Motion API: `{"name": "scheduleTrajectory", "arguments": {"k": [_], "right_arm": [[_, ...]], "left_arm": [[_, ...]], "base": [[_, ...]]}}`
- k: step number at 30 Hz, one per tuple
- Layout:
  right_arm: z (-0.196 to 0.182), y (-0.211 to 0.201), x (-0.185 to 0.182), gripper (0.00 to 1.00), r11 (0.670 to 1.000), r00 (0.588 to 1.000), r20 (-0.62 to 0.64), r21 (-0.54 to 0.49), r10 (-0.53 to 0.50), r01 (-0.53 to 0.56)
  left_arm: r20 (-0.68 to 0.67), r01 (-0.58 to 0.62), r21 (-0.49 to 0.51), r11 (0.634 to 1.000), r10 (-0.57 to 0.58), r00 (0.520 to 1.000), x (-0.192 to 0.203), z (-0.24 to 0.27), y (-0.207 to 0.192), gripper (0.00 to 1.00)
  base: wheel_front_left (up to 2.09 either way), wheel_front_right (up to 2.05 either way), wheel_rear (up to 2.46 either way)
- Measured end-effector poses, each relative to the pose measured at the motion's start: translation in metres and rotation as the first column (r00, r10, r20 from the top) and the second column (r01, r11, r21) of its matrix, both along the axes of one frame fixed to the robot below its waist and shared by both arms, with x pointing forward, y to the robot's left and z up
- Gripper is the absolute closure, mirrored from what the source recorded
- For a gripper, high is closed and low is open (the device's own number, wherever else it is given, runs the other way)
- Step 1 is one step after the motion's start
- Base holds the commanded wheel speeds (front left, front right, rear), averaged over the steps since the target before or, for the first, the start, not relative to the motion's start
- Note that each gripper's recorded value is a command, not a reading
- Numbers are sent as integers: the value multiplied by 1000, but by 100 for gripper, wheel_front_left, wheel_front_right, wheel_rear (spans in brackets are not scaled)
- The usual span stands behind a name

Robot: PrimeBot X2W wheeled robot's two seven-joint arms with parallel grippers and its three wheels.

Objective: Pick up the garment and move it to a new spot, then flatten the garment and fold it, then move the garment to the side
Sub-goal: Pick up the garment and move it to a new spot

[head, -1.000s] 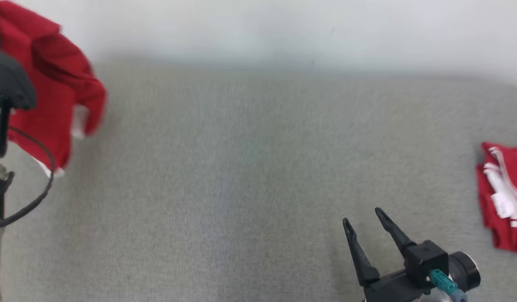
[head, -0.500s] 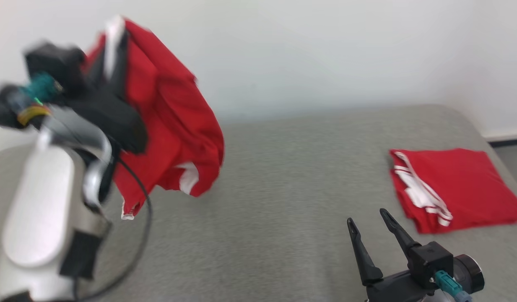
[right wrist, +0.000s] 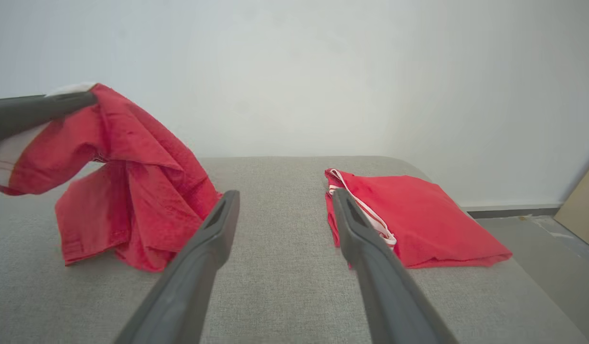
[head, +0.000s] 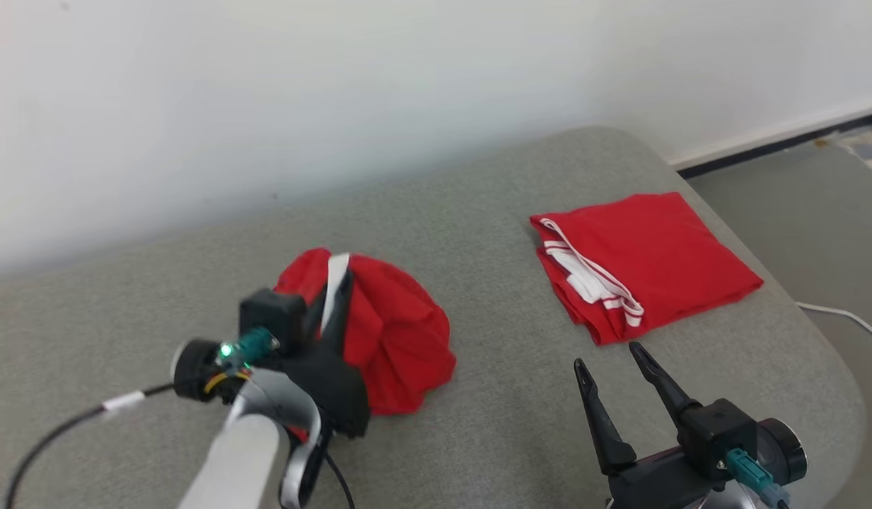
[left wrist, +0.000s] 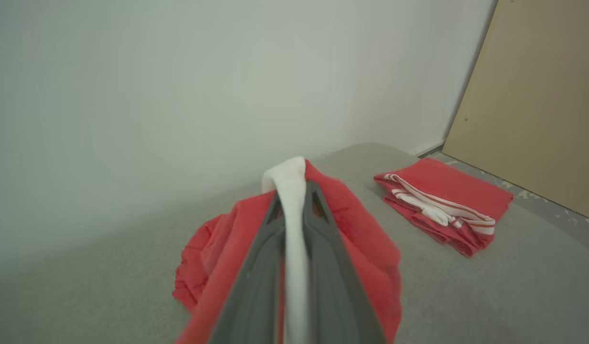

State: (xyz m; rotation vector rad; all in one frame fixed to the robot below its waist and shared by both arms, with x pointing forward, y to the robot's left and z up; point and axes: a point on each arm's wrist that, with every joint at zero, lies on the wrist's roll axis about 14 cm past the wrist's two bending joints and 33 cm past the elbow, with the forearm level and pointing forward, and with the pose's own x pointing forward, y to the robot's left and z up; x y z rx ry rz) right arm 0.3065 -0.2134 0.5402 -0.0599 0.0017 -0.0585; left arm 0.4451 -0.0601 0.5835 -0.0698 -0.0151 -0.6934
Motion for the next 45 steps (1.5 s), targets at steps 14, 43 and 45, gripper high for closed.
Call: {"name": "scheduleTrajectory", "arguments": {"k": [14,43,45], "right_arm": [[-19,-10,4,0,999,998,-53,13,-29,30],[-56,37,3,0,988,982,-114,50,153,-148],[-55,38,3,0,987,981,-115,50,157,-152]], "left_arm": [[-95,-18,-28,999,15,995,-13,-77,-2,0],[24,-561,5,828,561,827,-129,-87,234,0],[20,-576,26,817,576,817,-134,-91,240,0]], "base": [[0,0,0],[0,0,0],[0,0,0]]}}
